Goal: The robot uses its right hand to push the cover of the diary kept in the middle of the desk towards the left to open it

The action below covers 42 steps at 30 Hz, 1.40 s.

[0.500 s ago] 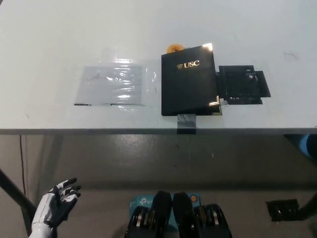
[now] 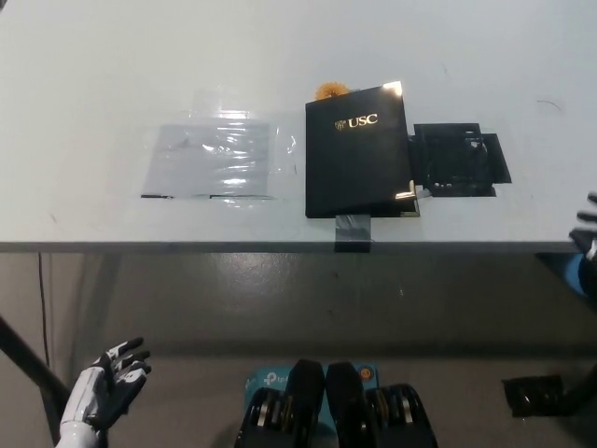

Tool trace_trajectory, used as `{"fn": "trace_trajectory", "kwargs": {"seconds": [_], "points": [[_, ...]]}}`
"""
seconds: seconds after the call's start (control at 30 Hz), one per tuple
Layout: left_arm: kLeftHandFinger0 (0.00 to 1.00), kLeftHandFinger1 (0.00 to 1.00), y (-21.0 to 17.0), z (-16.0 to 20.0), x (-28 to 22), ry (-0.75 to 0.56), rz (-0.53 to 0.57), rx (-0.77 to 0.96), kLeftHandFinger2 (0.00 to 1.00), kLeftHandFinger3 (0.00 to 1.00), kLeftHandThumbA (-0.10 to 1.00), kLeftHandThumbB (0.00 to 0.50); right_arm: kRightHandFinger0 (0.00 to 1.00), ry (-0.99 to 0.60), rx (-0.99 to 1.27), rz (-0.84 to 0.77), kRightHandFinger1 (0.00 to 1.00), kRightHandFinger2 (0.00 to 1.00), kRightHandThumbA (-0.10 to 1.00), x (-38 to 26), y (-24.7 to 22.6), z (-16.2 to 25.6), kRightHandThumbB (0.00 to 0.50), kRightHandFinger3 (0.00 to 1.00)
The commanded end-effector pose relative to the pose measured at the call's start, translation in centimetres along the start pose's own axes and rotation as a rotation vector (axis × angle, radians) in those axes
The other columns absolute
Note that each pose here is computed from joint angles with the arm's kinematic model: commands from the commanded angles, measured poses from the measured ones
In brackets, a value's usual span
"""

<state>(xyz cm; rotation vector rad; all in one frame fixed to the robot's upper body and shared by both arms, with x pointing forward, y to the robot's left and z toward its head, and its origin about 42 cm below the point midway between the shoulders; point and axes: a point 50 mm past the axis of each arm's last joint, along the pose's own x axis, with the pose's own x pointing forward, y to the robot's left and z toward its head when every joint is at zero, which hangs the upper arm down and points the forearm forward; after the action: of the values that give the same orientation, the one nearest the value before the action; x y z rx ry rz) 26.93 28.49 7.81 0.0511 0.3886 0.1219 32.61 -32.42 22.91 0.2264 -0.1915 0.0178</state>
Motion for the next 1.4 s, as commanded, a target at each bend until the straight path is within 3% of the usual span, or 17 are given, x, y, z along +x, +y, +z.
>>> {"fn": "trace_trajectory", "kwargs": {"seconds": [0.0, 0.13, 0.23, 0.3, 0.4, 0.5, 0.53, 0.6, 0.67, 0.77, 0.8, 0.9, 1.13, 1.37], "points": [[1.00, 0.74, 0.6, 1.3, -0.1, -0.051, 0.009, 0.008, 0.74, 0.77, 0.38, 0.225, 0.56, -0.135, -0.049, 0.088, 0.60, 0.66, 0.94, 2.2, 1.1, 3.9, 0.185, 0.80], [1.00, 0.75, 0.6, 1.0, -0.5, -0.042, 0.016, 0.007, 0.74, 0.77, 0.39, 0.248, 0.60, -0.140, -0.046, 0.100, 0.62, 0.68, 0.95, 4.4, 1.5, 4.6, 0.172, 0.83], [1.00, 0.77, 0.6, 1.0, -0.4, -0.030, 0.018, -0.006, 0.75, 0.79, 0.39, 0.258, 0.61, -0.119, -0.029, 0.098, 0.62, 0.69, 0.95, 6.5, 1.6, 4.6, 0.199, 0.83], [1.00, 0.75, 0.7, 0.9, -0.4, -0.042, 0.020, 0.003, 0.73, 0.76, 0.43, 0.223, 0.66, -0.082, 0.024, 0.079, 0.65, 0.70, 0.94, 8.3, 2.1, 4.1, 0.234, 0.85], [1.00, 0.75, 0.7, 0.8, -0.4, -0.041, 0.019, -0.001, 0.73, 0.75, 0.47, 0.225, 0.65, -0.047, 0.163, 0.013, 0.68, 0.74, 0.91, 9.8, 2.7, 3.0, 0.227, 0.89], [1.00, 0.75, 0.6, 1.1, -0.3, -0.044, 0.017, -0.002, 0.73, 0.75, 0.46, 0.214, 0.70, -0.019, 0.308, -0.053, 0.75, 0.81, 0.94, 11.0, 3.4, 1.9, 0.193, 0.95], [1.00, 0.76, 0.7, 1.1, -0.3, -0.047, 0.012, 0.004, 0.74, 0.75, 0.44, 0.211, 0.78, 0.016, 0.385, -0.100, 0.83, 0.89, 0.99, 11.8, 4.1, 1.1, 0.193, 1.00], [1.00, 0.78, 0.6, 1.0, -0.3, -0.041, 0.014, -0.001, 0.75, 0.76, 0.43, 0.241, 0.92, 0.056, 0.483, -0.155, 0.97, 1.00, 1.00, 12.7, 4.6, 0.2, 0.186, 1.00], [1.00, 0.78, 0.6, 1.0, -0.3, -0.040, 0.016, -0.005, 0.74, 0.75, 0.42, 0.222, 1.00, 0.081, 0.561, -0.205, 1.00, 1.00, 1.00, 13.5, 5.0, -0.7, 0.172, 1.00], [1.00, 0.77, 0.6, 1.1, -0.3, -0.043, 0.009, 0.008, 0.73, 0.77, 0.47, 0.193, 1.00, 0.100, 0.627, -0.240, 1.00, 1.00, 1.00, 14.1, 5.6, -1.6, 0.176, 1.00], [1.00, 0.77, 0.6, 1.1, -0.4, -0.045, 0.012, 0.012, 0.73, 0.75, 0.54, 0.186, 1.00, 0.120, 0.651, -0.262, 1.00, 1.00, 1.00, 14.5, 6.2, -2.5, 0.180, 1.00], [1.00, 0.77, 0.7, 1.1, -0.4, -0.045, 0.015, 0.003, 0.74, 0.75, 0.56, 0.173, 1.00, 0.167, 0.714, -0.316, 1.00, 1.00, 1.00, 15.2, 7.9, -4.3, 0.189, 1.00], [1.00, 0.77, 0.5, 1.1, -0.3, -0.044, 0.011, 0.009, 0.74, 0.79, 0.59, 0.189, 1.00, 0.220, 0.748, -0.347, 1.00, 1.00, 1.00, 15.5, 10.7, -6.9, 0.213, 1.00], [1.00, 0.75, 0.3, 1.0, -0.2, -0.040, 0.011, -0.002, 0.70, 0.76, 0.59, 0.211, 0.98, 0.256, 0.758, -0.326, 1.00, 1.00, 1.00, 14.9, 12.9, -9.1, 0.227, 1.00]]}}
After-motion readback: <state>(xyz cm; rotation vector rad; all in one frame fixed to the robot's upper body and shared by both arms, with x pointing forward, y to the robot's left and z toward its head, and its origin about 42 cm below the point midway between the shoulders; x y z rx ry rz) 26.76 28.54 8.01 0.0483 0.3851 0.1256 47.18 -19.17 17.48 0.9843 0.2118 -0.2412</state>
